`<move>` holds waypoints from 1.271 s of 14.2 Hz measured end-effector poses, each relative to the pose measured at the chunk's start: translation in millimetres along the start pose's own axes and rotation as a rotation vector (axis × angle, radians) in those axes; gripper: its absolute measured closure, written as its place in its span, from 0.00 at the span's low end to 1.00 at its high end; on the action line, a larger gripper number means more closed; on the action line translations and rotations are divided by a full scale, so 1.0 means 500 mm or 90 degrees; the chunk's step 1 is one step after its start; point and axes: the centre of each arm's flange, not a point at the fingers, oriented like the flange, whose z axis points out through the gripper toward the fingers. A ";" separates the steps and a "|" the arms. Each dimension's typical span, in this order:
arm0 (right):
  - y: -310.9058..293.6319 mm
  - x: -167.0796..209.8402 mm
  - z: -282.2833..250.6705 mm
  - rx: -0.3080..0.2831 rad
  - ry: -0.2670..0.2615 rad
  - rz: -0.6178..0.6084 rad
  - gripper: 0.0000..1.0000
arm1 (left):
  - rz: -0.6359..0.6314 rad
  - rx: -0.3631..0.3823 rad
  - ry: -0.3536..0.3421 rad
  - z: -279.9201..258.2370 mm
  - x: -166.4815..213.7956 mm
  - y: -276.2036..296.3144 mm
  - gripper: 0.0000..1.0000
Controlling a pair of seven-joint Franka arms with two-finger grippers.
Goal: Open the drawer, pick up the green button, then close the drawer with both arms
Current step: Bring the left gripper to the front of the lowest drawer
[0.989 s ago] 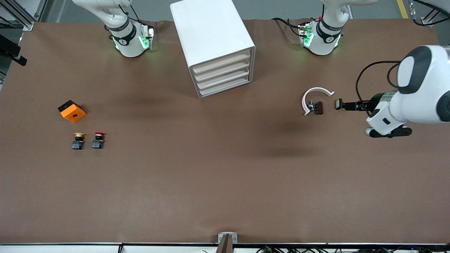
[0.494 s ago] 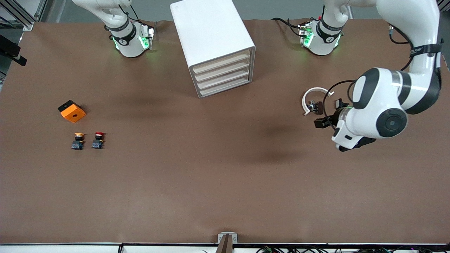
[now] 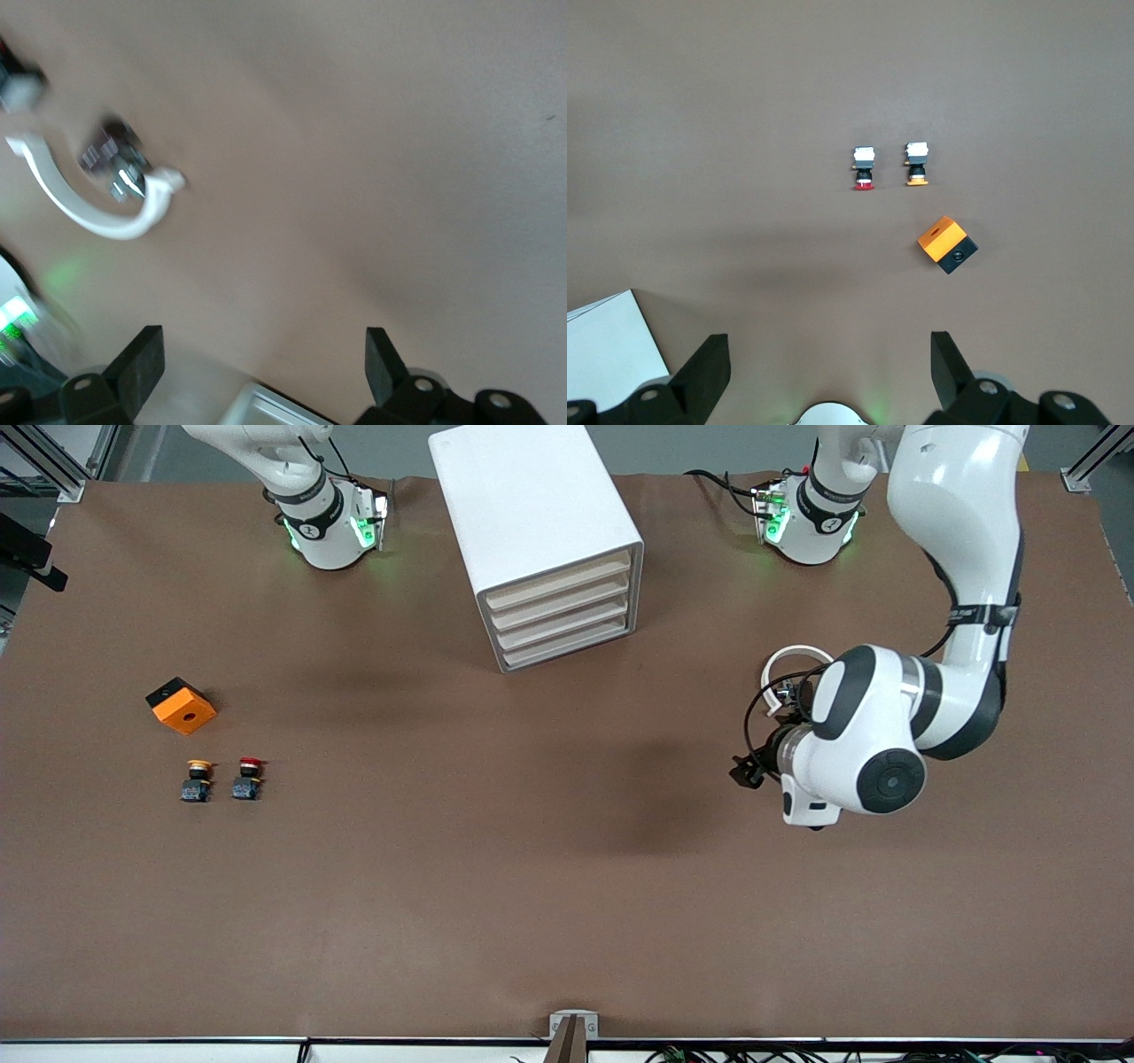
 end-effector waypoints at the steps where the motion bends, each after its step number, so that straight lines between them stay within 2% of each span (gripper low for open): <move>1: 0.000 0.000 0.000 0.000 0.000 0.000 0.00 | -0.041 -0.002 -0.025 0.018 -0.009 0.017 0.00; 6: 0.000 0.000 0.000 0.000 0.000 0.000 0.00 | -0.217 0.014 -0.179 0.107 -0.039 0.074 0.00; 9: 0.001 -0.001 0.001 0.001 -0.004 0.001 0.00 | -0.301 0.050 -0.257 0.163 -0.048 0.096 0.00; 11: 0.002 -0.002 0.002 0.001 -0.006 0.001 0.00 | -0.365 0.095 -0.295 0.208 -0.046 0.104 0.00; 15: 0.001 -0.002 0.002 0.001 -0.006 0.001 0.00 | -0.470 0.228 -0.361 0.271 -0.088 0.104 0.00; 18: 0.000 -0.002 0.001 -0.009 -0.006 0.000 0.00 | -0.499 0.310 -0.373 0.322 -0.125 0.102 0.00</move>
